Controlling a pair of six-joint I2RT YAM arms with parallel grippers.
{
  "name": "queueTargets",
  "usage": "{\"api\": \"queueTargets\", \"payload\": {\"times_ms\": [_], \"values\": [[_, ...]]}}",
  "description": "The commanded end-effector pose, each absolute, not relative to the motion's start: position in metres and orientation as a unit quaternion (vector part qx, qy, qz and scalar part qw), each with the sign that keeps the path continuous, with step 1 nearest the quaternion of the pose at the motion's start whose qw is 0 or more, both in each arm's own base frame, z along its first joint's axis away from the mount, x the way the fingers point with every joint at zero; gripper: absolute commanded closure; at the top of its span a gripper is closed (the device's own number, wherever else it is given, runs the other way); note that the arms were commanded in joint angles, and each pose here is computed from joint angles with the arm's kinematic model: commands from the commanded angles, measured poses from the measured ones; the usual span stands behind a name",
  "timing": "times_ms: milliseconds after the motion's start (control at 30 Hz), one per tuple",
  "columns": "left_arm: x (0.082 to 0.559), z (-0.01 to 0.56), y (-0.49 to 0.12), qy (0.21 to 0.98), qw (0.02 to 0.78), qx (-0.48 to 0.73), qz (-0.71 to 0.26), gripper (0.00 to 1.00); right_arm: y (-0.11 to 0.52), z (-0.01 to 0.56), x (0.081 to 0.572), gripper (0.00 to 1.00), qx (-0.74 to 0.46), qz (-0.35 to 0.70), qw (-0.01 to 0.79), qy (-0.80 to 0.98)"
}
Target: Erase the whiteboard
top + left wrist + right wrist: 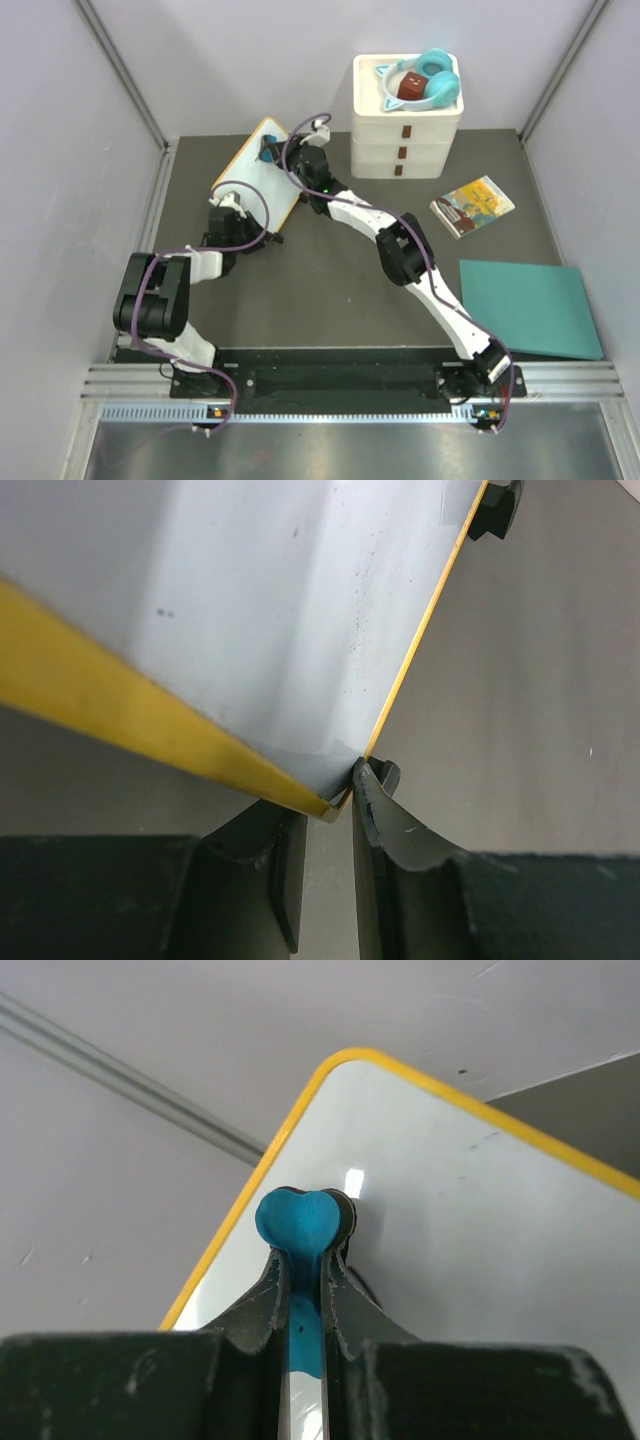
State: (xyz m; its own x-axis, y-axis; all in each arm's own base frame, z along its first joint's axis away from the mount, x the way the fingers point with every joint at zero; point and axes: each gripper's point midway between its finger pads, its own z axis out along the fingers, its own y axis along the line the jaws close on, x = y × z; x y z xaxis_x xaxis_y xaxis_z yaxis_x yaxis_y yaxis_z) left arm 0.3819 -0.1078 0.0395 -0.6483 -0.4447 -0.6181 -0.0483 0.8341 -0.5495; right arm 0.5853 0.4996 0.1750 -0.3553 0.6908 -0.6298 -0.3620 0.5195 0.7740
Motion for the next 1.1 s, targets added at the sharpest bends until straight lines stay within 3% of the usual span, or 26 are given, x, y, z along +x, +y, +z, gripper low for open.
{"api": "queueTargets", "payload": {"times_ms": [0,333,600,1067], "values": [[0.335,-0.009,-0.110,0.925,0.297,-0.113,-0.210,1.00,0.537,0.265,0.537,1.00,0.063,0.535,0.566,0.624],[0.331,-0.011,-0.095,0.932,0.288,-0.142,-0.165,1.00,0.536,0.255,0.533,1.00,0.058,0.525,0.570,0.630],[0.322,-0.018,-0.076,0.947,0.257,-0.159,-0.111,1.00,0.513,0.248,0.556,1.00,0.075,0.507,0.579,0.634],[0.306,-0.029,-0.057,0.945,0.223,-0.209,-0.115,1.00,0.467,0.244,0.600,1.00,0.113,0.468,0.607,0.633]]}}
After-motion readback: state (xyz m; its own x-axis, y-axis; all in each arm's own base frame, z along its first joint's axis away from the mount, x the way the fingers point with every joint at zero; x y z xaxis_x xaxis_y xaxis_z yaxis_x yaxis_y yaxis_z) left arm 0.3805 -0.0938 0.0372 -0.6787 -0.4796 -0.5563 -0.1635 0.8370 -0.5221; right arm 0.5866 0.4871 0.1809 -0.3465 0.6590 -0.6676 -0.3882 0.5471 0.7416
